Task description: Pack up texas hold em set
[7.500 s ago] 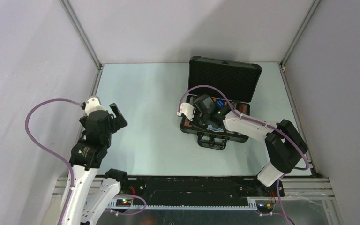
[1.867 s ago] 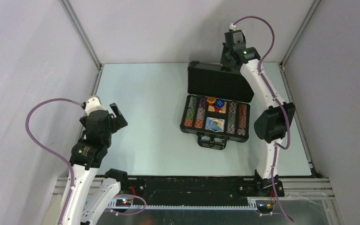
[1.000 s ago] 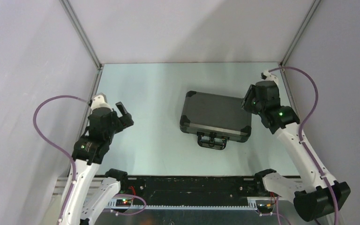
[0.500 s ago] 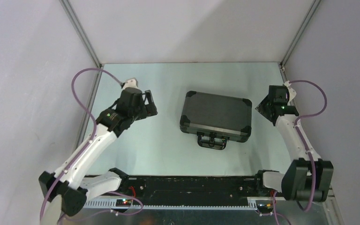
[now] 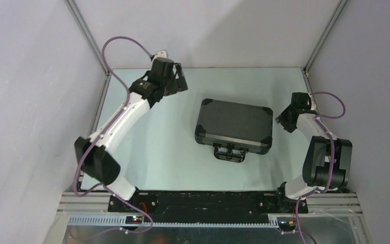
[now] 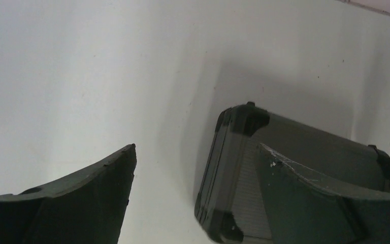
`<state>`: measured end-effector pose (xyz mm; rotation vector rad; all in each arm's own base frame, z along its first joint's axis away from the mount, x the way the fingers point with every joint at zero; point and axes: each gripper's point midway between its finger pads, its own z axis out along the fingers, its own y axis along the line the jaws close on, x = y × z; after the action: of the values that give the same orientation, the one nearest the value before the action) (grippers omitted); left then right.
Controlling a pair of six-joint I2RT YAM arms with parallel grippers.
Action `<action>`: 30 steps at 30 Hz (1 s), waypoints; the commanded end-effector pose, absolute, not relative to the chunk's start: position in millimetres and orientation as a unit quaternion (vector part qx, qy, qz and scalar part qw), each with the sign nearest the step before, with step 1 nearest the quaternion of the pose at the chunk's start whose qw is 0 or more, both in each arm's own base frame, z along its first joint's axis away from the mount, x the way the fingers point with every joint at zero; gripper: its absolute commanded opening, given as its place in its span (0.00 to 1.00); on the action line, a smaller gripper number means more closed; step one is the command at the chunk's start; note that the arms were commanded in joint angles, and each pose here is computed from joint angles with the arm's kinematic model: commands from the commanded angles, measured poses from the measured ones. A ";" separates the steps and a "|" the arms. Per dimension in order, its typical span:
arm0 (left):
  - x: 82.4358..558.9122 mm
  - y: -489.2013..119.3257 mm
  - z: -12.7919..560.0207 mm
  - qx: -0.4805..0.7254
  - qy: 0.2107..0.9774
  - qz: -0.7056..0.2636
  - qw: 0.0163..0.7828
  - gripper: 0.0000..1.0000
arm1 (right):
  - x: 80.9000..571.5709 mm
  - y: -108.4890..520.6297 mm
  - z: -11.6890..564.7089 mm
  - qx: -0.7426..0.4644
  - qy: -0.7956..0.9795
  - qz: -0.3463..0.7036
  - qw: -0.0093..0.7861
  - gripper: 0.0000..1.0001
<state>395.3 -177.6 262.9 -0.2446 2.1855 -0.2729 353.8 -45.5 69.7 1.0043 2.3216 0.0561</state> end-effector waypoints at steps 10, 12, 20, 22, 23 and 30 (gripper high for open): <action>444.2 -212.2 238.5 -0.080 0.892 -0.103 0.432 0.88 | 406.2 -63.8 73.9 0.385 0.863 0.052 0.322 0.48; 434.8 -208.5 237.3 -0.085 0.893 -0.102 0.430 0.87 | 417.5 -66.1 80.6 0.386 0.859 0.061 0.332 0.48; 351.8 -189.0 196.7 -0.079 0.904 -0.080 0.413 0.83 | 467.1 -49.9 91.7 0.351 0.872 0.114 0.323 0.47; 328.9 -190.1 180.4 -0.071 0.908 -0.085 0.405 0.83 | 483.4 -40.7 97.9 0.329 0.879 0.122 0.323 0.48; 323.0 -192.8 175.5 -0.073 0.908 -0.093 0.403 0.83 | 481.3 -36.5 84.0 0.319 0.892 0.114 0.298 0.48; 279.0 -215.9 130.1 -0.042 0.915 -0.104 0.388 0.83 | 486.7 3.7 62.5 0.257 0.929 0.095 0.248 0.49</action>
<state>274.9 -199.6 130.2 -0.0492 2.3965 -0.2130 499.9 -21.6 72.4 0.7977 2.4064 0.2775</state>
